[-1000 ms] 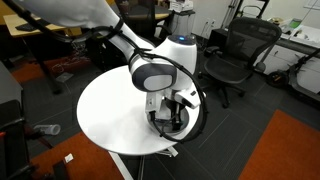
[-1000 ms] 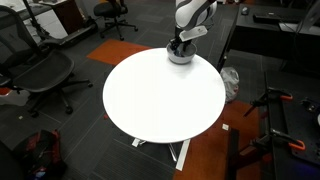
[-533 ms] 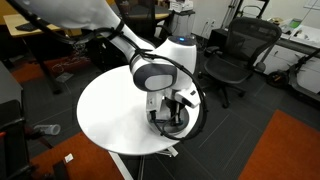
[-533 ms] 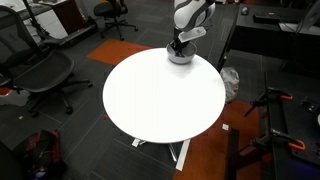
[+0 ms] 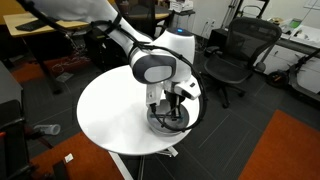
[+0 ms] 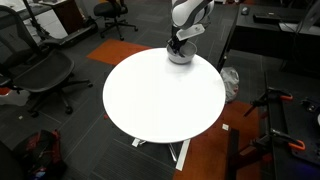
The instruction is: Remove the marker from the bowl and put it on the table
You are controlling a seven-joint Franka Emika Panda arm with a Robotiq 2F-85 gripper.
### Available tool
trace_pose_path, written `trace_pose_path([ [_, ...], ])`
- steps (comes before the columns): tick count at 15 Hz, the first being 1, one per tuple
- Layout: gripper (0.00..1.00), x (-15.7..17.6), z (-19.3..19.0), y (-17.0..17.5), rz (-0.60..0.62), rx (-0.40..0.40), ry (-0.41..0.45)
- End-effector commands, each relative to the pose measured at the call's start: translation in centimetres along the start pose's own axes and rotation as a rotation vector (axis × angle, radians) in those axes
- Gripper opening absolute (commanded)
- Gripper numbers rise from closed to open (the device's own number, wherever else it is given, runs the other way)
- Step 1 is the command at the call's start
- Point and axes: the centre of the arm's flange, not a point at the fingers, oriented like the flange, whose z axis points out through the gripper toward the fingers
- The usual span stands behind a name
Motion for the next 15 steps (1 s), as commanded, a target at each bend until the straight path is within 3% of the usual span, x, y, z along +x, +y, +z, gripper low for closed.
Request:
trace_pose_path([
  [1, 0.05, -1.2, -4.5, -0.1, 0.013, -0.031, 0.021],
  [8, 0.05, -3.7, -10.7, -1.0, 0.011, -0.011, 0.075],
  [15, 0.05, -10.3, -13.6, -4.0, -0.066, 0.004, 0.073],
])
